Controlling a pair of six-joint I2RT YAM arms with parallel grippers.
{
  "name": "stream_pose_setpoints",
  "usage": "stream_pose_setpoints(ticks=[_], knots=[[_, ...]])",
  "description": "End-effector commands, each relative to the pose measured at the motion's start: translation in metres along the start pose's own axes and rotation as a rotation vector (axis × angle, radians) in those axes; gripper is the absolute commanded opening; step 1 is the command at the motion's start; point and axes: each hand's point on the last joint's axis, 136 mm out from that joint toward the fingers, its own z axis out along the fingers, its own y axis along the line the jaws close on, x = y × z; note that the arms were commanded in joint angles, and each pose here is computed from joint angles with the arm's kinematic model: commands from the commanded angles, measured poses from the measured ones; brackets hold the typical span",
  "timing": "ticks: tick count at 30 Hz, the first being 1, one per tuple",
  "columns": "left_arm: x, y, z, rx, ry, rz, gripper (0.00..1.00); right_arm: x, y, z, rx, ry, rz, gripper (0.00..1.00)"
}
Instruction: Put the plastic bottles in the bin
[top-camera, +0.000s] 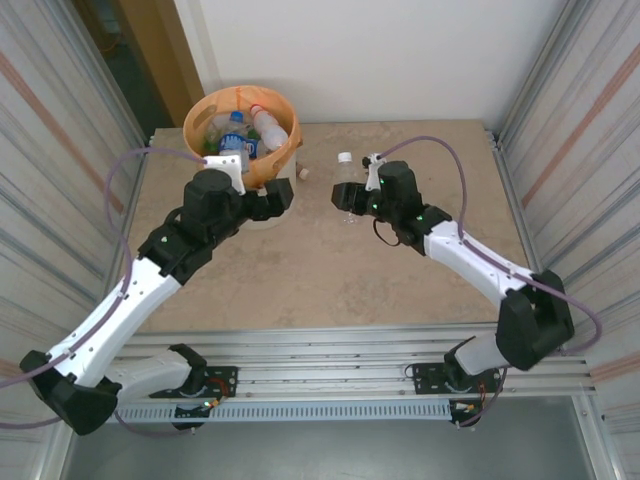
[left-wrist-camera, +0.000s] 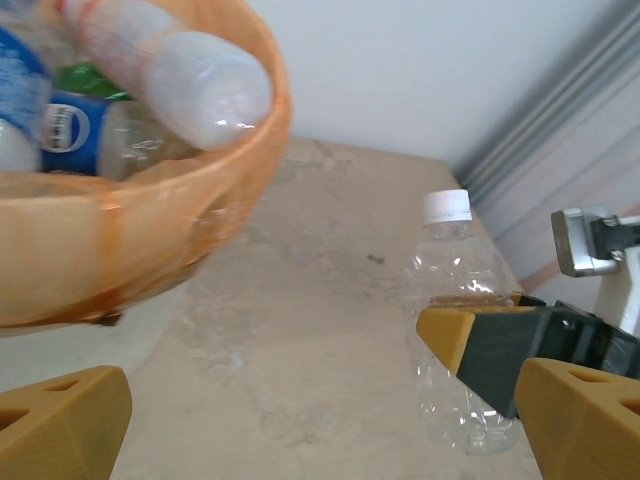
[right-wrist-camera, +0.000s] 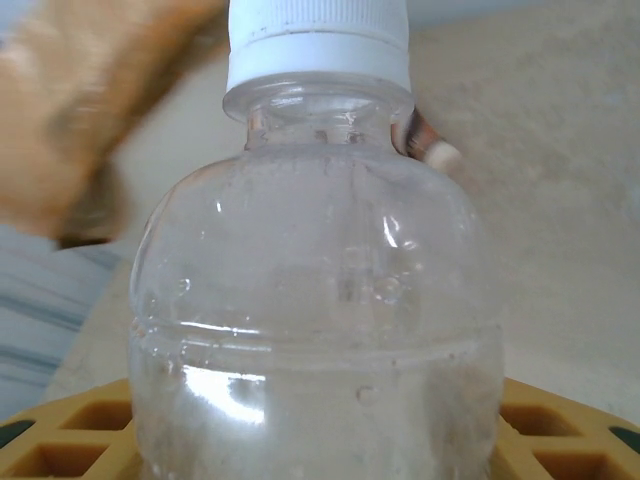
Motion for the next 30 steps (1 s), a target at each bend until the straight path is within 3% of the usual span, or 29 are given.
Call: stream_pose_setpoints(ticks=[1,8,20,26,30], knots=[[-0.02,-0.046,0.0,0.205,-0.021,-0.042,0.99,-0.023,0.041,-0.024,-0.14,-0.121,-0.149,0.33],[-0.019,-0.089,0.016,0.374,0.052,-0.022,0.99,-0.031,0.09,-0.05,-0.289,-0.204,-0.288,0.32],[-0.012,-0.106,0.037,0.455,0.11,-0.054,0.91,-0.037,0.128,-0.06,-0.403,-0.251,-0.377,0.33],[-0.003,-0.105,0.043,0.457,0.14,-0.066,0.77,-0.044,0.135,-0.059,-0.414,-0.266,-0.386,0.33],[-0.002,-0.107,0.042,0.469,0.146,-0.067,0.55,-0.046,0.137,-0.054,-0.415,-0.262,-0.382,0.35]])
